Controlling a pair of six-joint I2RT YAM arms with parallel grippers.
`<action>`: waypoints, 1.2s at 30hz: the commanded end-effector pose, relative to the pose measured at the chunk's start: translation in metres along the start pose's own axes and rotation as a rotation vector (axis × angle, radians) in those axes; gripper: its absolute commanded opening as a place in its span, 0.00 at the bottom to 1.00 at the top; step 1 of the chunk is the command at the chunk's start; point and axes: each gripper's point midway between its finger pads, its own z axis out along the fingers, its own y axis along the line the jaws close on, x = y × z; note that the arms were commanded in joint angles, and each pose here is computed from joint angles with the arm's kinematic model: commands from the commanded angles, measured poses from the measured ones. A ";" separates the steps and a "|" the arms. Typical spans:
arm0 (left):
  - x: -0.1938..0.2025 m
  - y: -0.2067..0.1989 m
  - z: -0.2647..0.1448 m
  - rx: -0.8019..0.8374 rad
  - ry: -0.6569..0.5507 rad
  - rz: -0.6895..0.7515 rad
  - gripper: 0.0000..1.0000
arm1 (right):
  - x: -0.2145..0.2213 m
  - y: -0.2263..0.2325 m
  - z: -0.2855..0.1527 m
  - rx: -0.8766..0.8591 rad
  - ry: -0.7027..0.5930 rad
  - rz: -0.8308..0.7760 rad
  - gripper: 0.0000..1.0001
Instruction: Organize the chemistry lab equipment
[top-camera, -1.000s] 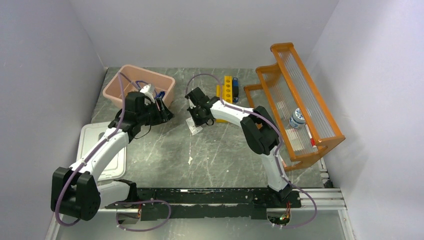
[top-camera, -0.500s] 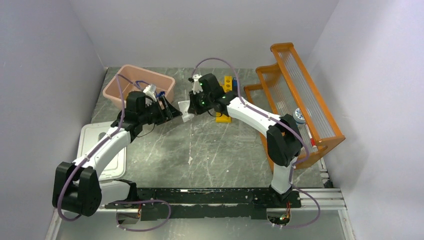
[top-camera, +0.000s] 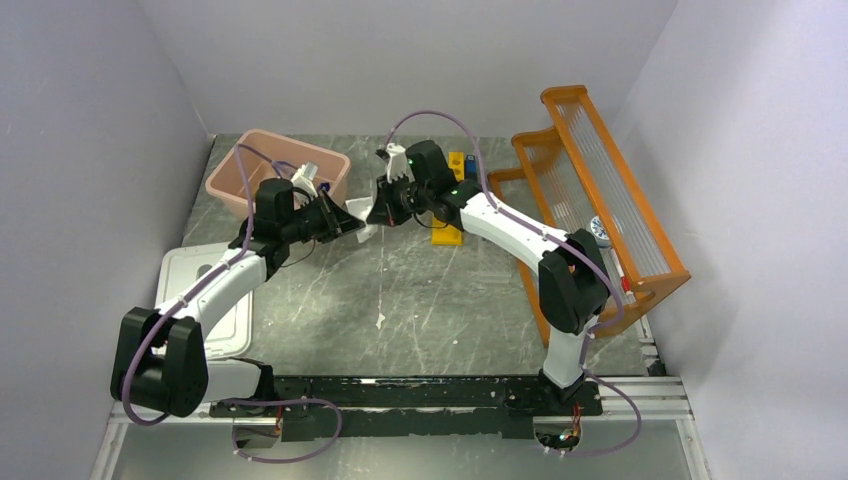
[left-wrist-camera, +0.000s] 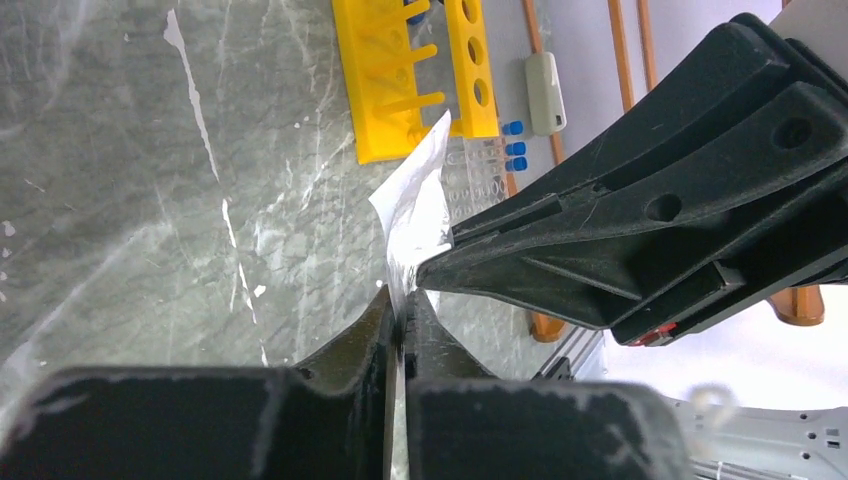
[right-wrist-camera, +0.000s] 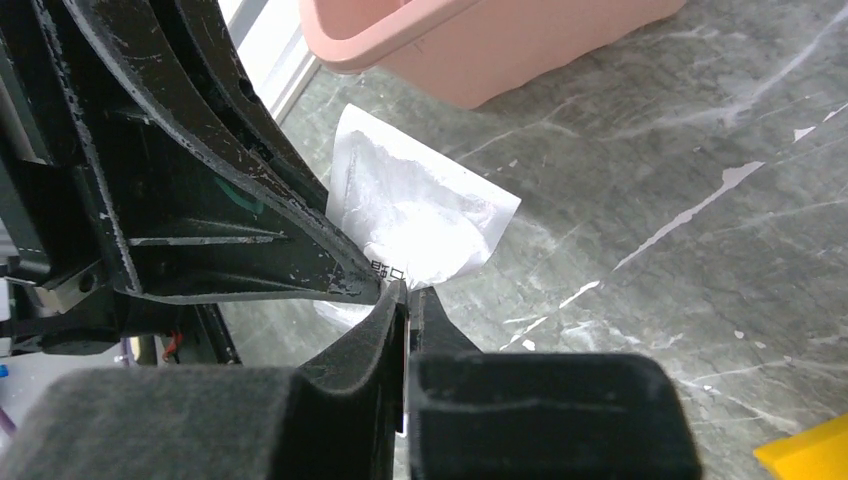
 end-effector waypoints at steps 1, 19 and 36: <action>-0.016 -0.013 0.002 0.032 -0.039 0.084 0.05 | -0.010 0.000 -0.003 -0.032 -0.039 0.003 0.09; -0.148 0.078 -0.068 -0.655 -0.357 0.047 0.05 | -0.064 -0.011 -0.036 0.077 -0.262 -0.103 0.56; -0.165 0.179 -0.033 -0.807 -0.272 -0.116 0.19 | -0.041 -0.047 -0.021 0.206 -0.190 -0.085 0.57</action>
